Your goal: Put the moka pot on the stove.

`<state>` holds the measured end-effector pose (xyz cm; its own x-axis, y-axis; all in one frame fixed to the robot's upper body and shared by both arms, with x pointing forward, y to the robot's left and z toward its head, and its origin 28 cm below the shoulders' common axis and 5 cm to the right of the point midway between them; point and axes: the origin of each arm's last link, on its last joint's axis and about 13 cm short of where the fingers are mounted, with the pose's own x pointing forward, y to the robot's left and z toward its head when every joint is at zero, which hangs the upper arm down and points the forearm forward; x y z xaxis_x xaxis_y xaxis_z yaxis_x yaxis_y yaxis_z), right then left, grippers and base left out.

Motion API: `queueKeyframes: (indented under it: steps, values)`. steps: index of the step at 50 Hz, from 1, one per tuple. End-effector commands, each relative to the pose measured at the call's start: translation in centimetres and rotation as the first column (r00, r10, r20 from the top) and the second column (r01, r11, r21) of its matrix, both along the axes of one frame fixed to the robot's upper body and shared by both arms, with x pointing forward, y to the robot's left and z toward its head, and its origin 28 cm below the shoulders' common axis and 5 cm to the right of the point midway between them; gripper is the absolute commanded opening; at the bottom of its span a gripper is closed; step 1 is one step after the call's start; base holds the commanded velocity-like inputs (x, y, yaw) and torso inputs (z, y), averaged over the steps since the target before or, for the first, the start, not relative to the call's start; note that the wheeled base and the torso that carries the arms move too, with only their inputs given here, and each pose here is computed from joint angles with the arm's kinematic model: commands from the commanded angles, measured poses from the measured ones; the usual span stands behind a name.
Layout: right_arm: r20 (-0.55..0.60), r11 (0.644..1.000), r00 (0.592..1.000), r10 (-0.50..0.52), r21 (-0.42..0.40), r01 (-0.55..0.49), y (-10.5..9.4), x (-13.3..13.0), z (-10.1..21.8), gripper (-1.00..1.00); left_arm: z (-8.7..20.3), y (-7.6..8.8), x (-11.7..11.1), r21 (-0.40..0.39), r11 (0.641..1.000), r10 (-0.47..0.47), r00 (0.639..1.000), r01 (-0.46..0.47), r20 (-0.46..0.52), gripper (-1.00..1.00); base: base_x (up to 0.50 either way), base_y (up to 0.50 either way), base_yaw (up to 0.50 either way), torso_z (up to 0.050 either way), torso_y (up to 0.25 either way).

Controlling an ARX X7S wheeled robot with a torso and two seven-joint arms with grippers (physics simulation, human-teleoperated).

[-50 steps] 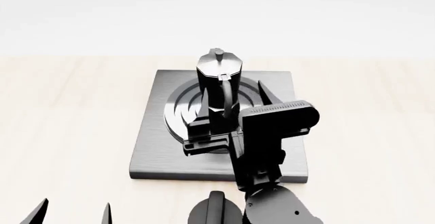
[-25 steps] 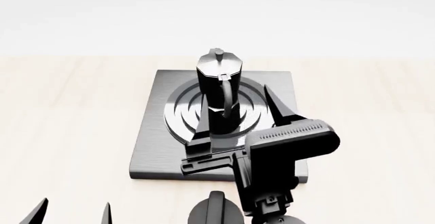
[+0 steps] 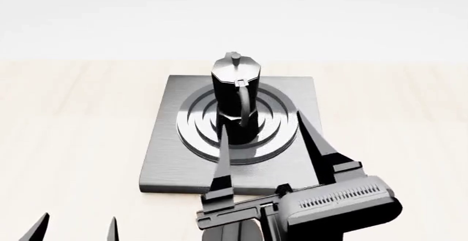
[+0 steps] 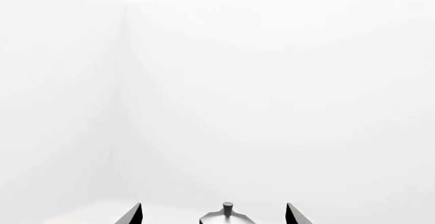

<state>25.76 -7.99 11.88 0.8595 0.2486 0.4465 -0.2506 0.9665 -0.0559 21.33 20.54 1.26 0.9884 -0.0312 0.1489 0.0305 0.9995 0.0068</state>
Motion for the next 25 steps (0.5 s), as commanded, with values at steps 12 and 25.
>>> queueKeyframes:
  steps: [12, 25]
  values:
    - [0.055, 0.999, 0.998, -0.01, 0.031, 0.008, -0.7, -3.4, -0.1, 1.0, 0.0, 0.0, 0.0, -0.026, 1.0, 0.004, 1.0, -0.004, 0.021, 1.0, 0.0, 0.0, 0.0, 0.0, 0.0]
    - [0.088, 0.999, 0.996, -0.018, 0.045, 0.015, -1.1, -4.7, 0.3, 1.0, 0.0, 0.0, 0.1, -0.037, 0.999, 0.024, 0.999, -0.023, 0.032, 1.0, 0.0, 0.0, 0.0, 0.0, 0.0]
